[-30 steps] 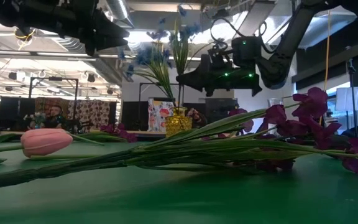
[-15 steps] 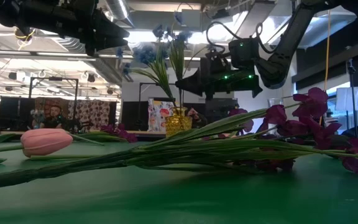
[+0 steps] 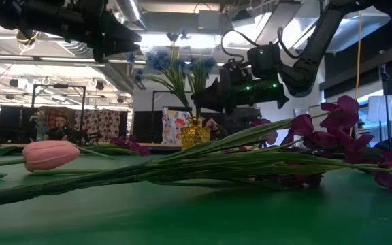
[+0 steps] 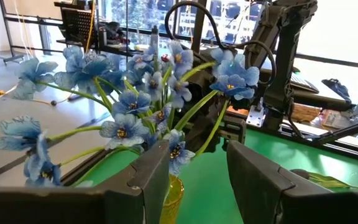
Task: Sort flowers into vase by color
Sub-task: Put the blue flowers into the yellow vase
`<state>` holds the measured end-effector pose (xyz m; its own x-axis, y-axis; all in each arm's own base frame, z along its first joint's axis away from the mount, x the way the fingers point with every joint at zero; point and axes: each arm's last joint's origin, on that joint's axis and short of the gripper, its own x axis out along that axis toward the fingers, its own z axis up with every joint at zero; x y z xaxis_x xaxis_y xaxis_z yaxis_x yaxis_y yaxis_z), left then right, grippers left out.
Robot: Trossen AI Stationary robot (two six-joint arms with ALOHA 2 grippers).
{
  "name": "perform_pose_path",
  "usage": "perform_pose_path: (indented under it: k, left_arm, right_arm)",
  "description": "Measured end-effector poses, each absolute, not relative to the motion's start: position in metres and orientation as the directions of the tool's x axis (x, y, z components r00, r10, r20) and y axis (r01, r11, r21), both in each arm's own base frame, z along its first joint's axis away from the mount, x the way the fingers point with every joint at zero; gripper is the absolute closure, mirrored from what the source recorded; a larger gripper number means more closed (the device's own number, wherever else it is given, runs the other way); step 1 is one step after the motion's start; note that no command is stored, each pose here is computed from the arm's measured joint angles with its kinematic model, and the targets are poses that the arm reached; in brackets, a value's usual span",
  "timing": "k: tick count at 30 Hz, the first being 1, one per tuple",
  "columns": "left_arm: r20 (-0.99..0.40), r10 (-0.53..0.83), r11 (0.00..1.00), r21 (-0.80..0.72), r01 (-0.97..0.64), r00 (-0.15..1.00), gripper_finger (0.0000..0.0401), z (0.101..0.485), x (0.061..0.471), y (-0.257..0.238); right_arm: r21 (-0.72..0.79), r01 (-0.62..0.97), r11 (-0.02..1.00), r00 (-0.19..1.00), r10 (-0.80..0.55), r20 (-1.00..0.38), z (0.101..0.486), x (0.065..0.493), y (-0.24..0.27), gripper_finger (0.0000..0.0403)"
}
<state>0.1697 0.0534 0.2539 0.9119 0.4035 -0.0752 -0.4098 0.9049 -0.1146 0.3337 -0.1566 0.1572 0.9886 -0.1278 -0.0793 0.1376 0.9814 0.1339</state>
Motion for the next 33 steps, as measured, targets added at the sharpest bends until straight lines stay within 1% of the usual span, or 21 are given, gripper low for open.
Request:
perform_pose_path:
  k: [9, 18, 22, 33]
  left_arm:
    - [-0.076, 0.404, 0.905, -0.114, -0.41, 0.912, 0.0245, 0.2538, 0.1697, 0.0534]
    - [-0.092, 0.41, 0.901, -0.114, -0.418, 0.908, 0.0245, 0.2522, 0.1695, 0.0535]
    - [-0.092, 0.41, 0.901, -0.114, -0.418, 0.908, 0.0245, 0.2522, 0.1695, 0.0535]
    - [-0.106, 0.409, 0.901, -0.113, -0.42, 0.906, 0.0245, 0.2508, 0.1694, 0.0535]
  right_arm:
    - [0.145, 0.129, 0.981, 0.988, -0.113, -0.108, 0.1543, 0.3334, -0.1561, 0.0196]
    - [0.158, 0.12, 0.98, 0.986, -0.099, -0.133, 0.1518, 0.3331, -0.1556, 0.0196]
    - [0.185, 0.098, 0.978, 0.988, -0.073, -0.136, 0.1514, 0.333, -0.1549, 0.0196]
    - [0.206, 0.102, 0.973, 0.988, -0.076, -0.135, 0.1519, 0.3326, -0.1557, 0.0196]
